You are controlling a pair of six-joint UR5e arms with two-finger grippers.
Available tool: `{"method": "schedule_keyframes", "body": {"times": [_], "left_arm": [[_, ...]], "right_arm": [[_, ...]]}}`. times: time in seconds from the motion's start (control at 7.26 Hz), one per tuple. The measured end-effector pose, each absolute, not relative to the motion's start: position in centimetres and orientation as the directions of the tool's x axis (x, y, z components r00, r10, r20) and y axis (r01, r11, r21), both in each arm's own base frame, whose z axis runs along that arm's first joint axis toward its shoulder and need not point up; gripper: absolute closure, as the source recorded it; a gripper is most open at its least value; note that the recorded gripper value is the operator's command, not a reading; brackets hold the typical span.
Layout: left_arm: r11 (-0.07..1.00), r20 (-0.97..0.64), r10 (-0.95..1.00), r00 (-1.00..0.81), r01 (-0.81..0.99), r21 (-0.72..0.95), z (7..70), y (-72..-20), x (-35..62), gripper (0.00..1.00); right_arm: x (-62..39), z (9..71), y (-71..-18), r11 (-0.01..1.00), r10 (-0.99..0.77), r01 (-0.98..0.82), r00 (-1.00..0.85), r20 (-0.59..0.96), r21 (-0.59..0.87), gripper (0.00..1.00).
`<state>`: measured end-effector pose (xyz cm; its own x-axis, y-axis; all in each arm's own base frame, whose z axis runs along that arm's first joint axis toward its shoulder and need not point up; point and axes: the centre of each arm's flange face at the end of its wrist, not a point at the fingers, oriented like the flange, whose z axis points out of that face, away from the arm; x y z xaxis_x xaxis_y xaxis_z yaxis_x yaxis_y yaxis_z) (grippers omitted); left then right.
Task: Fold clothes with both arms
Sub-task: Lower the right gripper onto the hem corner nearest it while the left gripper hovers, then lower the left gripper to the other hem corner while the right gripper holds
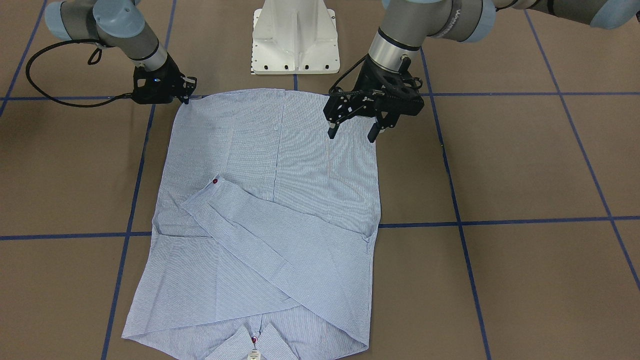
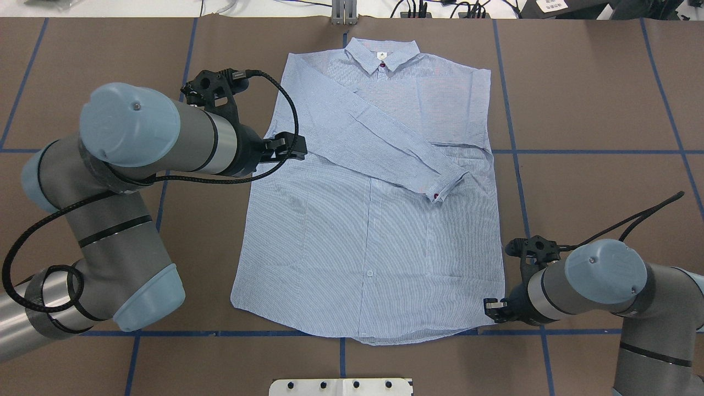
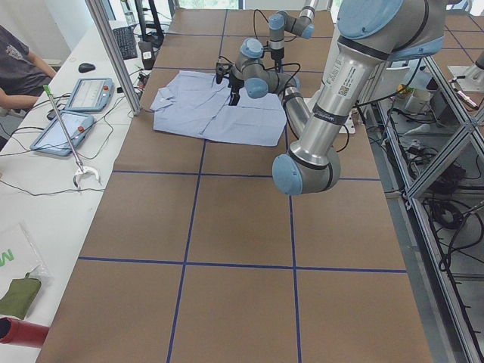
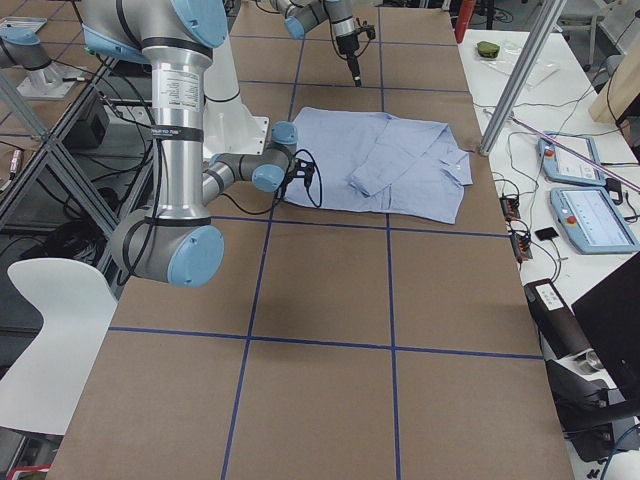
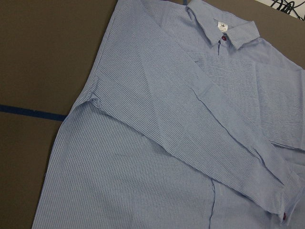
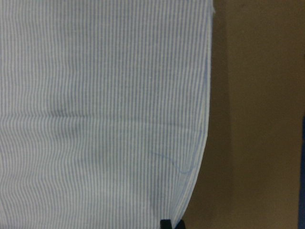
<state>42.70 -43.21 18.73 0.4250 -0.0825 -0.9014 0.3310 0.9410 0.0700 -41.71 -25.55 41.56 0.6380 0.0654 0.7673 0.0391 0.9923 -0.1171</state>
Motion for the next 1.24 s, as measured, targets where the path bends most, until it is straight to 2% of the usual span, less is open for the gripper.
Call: {"method": "schedule_keyframes", "body": {"times": [0.28, 0.69, 1.24], "left_arm": [[0.949, -0.876, -0.104, 0.471, 0.311, 0.055, 22.4, -42.1, 43.0, 0.0], [0.972, -0.827, -0.099, 0.554, 0.23, 0.038, 28.0, -37.4, 46.2, 0.02], [0.987, -0.792, -0.034, 0.61, 0.147, 0.07, 30.7, -32.0, 50.1, 0.04]], "right_arm": [[-41.0, 40.3, -25.7, 0.994, 0.064, 0.027, 0.618, 0.784, -0.102, 1.0], [-40.3, 39.2, -26.3, 0.995, 0.082, 0.0, 0.597, 0.798, -0.102, 1.0], [-39.6, 37.9, -26.4, 0.996, 0.081, -0.008, 0.575, 0.814, -0.094, 1.0]]}}
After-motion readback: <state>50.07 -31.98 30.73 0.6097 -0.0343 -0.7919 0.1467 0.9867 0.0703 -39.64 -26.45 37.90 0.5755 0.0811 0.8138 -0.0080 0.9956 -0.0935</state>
